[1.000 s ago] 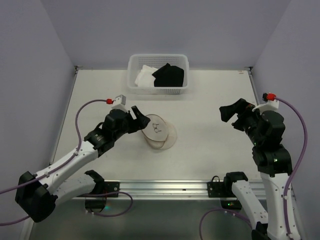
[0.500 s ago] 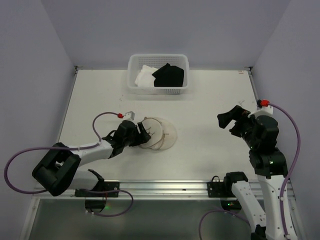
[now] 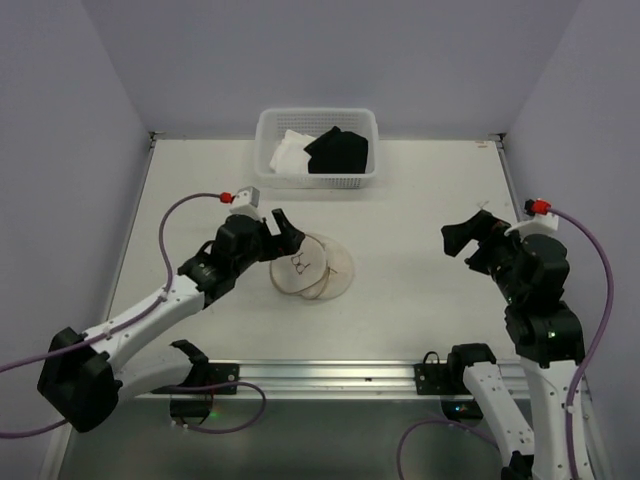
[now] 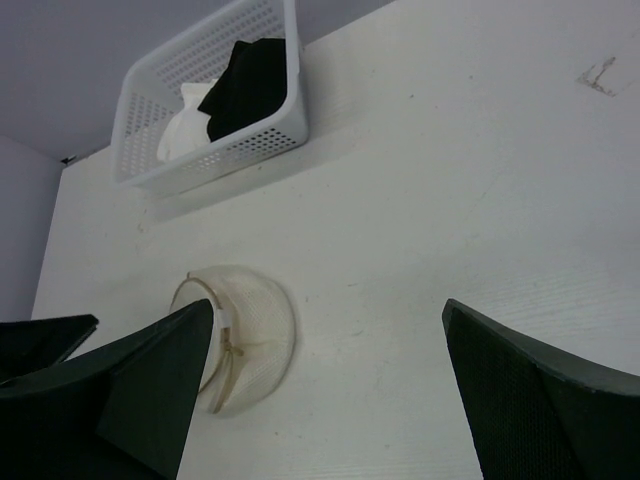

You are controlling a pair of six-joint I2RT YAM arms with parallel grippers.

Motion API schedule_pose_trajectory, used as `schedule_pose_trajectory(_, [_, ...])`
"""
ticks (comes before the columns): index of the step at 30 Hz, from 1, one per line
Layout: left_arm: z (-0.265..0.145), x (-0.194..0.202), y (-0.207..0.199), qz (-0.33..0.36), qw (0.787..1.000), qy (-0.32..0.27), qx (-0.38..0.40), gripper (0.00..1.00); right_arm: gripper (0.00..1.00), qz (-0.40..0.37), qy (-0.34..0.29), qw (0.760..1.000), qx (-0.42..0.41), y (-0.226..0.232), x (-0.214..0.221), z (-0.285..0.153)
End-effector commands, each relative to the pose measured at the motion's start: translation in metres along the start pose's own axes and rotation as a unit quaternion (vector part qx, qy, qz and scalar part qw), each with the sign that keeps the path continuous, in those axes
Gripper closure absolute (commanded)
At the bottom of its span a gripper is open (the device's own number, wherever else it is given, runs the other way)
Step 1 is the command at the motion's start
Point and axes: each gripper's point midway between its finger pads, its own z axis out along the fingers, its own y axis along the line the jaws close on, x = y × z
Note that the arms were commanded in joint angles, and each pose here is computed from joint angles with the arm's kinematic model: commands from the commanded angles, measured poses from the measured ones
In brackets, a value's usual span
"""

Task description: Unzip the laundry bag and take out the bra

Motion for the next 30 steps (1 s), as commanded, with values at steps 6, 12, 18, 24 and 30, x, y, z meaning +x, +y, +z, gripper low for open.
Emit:
schedule_pose_trajectory(6, [-0.091,-0.115,0.014,0.101,0.976,-0.131,-0.139,0.0,0.01,-0.054,-0.113,0.992,-0.001,0.015,-0.07,-0.048])
schedule_pose_trajectory(12, [-0.174,-0.184,0.014,0.114,0.943,-0.253,-0.186,0.0,0.01,-0.071,-0.165,0.984,0.013,0.019,-0.102,-0.08])
schedule_pose_trajectory(18, [-0.241,-0.224,0.017,0.112,0.91,-0.338,-0.211,0.0,0.01,-0.09,-0.204,0.975,0.01,0.024,-0.123,-0.103])
schedule_pose_trajectory(24, [-0.259,-0.235,0.015,0.108,0.904,-0.355,-0.214,0.0,0.01,-0.098,-0.236,0.967,-0.015,0.034,-0.134,-0.118])
schedule_pose_trajectory(30, [-0.266,-0.24,0.011,0.098,0.904,-0.362,-0.207,0.0,0.01,-0.1,-0.251,0.962,-0.028,0.036,-0.135,-0.126])
